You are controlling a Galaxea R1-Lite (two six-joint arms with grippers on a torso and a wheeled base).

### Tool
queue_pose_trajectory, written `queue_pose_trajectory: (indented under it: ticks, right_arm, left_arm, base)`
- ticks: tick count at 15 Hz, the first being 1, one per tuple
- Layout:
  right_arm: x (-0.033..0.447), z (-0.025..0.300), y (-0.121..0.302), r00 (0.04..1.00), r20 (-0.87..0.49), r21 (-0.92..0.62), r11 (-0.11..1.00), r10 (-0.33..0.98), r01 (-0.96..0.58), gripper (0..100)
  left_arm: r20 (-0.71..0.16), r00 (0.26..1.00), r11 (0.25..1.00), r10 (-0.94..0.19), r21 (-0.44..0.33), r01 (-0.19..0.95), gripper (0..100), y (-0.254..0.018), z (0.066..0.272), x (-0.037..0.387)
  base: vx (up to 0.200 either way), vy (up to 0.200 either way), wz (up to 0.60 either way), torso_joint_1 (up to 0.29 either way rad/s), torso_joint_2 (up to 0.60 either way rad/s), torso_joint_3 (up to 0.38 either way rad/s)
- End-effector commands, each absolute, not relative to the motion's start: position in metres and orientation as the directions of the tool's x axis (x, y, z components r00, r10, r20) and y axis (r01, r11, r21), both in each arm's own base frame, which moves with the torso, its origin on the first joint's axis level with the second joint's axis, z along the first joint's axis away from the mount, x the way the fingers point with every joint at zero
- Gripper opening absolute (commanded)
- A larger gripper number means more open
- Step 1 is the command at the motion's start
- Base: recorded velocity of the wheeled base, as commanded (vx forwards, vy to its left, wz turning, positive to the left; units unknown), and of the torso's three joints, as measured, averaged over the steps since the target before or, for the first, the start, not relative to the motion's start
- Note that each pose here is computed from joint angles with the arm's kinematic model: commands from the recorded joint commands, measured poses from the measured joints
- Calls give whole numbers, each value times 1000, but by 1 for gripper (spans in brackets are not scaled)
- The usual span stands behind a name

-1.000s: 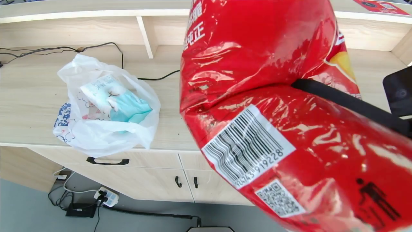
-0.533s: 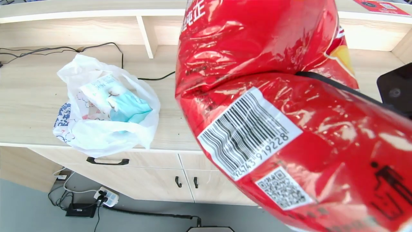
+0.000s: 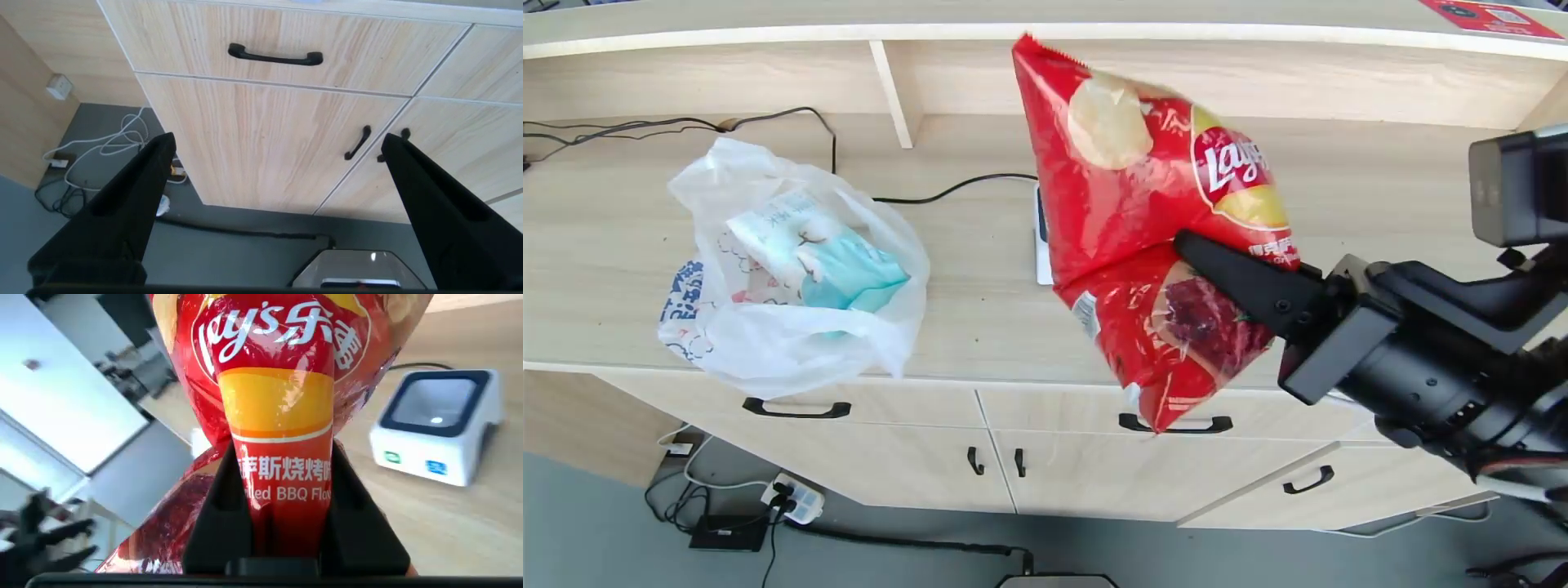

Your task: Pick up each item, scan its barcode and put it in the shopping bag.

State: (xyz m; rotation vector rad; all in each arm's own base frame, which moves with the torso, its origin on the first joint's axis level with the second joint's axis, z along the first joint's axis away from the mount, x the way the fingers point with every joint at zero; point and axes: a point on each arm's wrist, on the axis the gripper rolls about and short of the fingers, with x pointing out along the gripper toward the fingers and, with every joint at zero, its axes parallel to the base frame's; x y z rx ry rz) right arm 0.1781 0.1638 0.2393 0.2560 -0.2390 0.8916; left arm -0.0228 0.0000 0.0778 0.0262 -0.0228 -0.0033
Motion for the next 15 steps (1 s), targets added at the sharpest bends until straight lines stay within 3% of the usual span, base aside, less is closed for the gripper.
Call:
queue_pose_trajectory:
  ticks: [1,4,6,11,15]
  right_arm:
    - [225,247,133,807,226,-85,837,545,-541,0]
    - [244,275,141,844,267,-226,882,465,-415,0]
    - [248,280,142,863,281,-277,897,420,-346,0]
    - [254,276,144,882,273,-292,906,385,-305,0]
    - [271,273,134,904,267,-373,901,333,-222,0]
  left_arm:
    - [21,1000,1000,-3,26,3,100,0,78,-23]
    - [21,1000,1000,-3,26,3,100,0,78,-23]
    - [21,1000,1000,-3,26,3,100,0,78,-23]
    - [21,1000,1000,-3,26,3,100,0,78,-23]
    - [21,1000,1000,-3,26,3,100,0,78,-23]
  base:
    - [0,0,0,0,0,0]
    - [0,0,0,0,0,0]
    - [100,200,0,0,2,0]
    - [0,200,0,4,5,0]
    - [0,0,0,0,0,0]
